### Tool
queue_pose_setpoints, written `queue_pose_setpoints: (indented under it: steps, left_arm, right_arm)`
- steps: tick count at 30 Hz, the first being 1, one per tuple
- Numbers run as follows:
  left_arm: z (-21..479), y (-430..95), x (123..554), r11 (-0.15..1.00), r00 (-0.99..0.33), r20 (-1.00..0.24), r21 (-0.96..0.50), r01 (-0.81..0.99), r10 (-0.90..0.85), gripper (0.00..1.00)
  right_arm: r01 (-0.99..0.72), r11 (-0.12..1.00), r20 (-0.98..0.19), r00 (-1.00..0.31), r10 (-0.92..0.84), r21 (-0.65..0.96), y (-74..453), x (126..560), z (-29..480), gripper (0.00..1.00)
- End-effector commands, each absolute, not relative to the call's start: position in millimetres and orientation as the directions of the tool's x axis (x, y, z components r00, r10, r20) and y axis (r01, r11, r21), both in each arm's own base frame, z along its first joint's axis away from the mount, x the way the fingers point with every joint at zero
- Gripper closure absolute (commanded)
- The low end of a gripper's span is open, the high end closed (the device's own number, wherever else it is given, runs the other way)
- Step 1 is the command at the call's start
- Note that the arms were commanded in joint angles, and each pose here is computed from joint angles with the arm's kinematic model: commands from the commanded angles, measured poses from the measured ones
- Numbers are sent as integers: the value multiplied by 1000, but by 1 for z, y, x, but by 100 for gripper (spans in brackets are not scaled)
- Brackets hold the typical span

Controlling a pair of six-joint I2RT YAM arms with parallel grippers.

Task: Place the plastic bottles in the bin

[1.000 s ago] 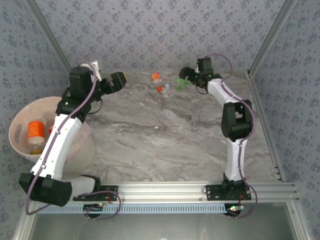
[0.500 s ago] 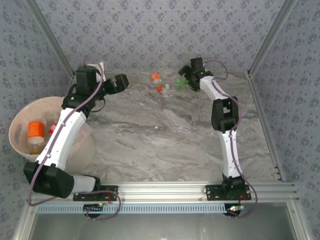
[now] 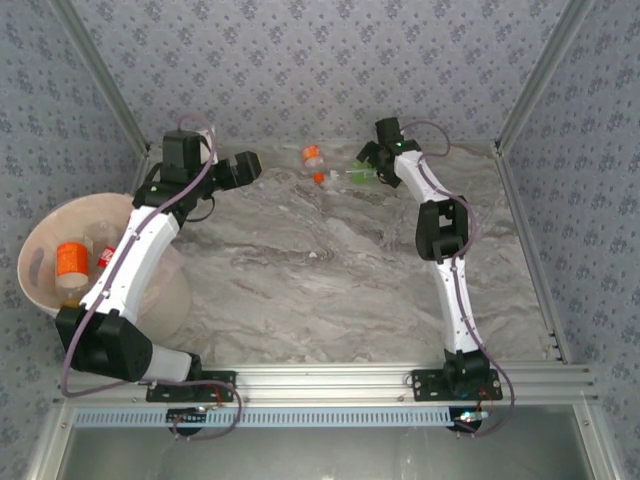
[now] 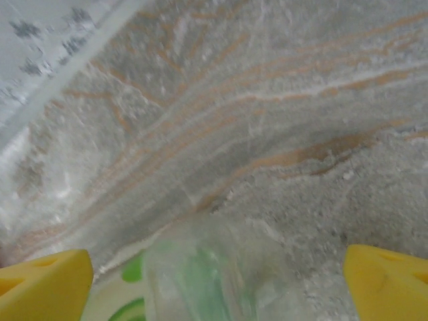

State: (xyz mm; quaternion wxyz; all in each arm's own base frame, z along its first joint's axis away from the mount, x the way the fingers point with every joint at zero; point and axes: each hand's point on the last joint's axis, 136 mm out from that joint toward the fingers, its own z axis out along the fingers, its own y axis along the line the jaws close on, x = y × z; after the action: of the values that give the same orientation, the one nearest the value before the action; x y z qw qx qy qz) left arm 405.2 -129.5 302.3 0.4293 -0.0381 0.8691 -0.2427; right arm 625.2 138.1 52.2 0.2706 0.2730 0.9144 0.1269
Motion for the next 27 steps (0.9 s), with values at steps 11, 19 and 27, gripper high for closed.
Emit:
queue_pose_setpoints:
  steps: [11,19,27]
  left_arm:
    - [307,-138,401,856,-644,-711,-490,166,-282,2]
    - [297,-141,398,852,-662,-694,-500,158,-284,2]
    - [294,-139,395,856,-666,-690,-495,147,-284,2]
  right_arm:
    - [140,859,-380,-853,358,493,193,526,84,5]
    - [-163,876,-590,-792,159,454,215,497,132,0]
    - [-97,946,-601,-790,116,311,255,490,96,0]
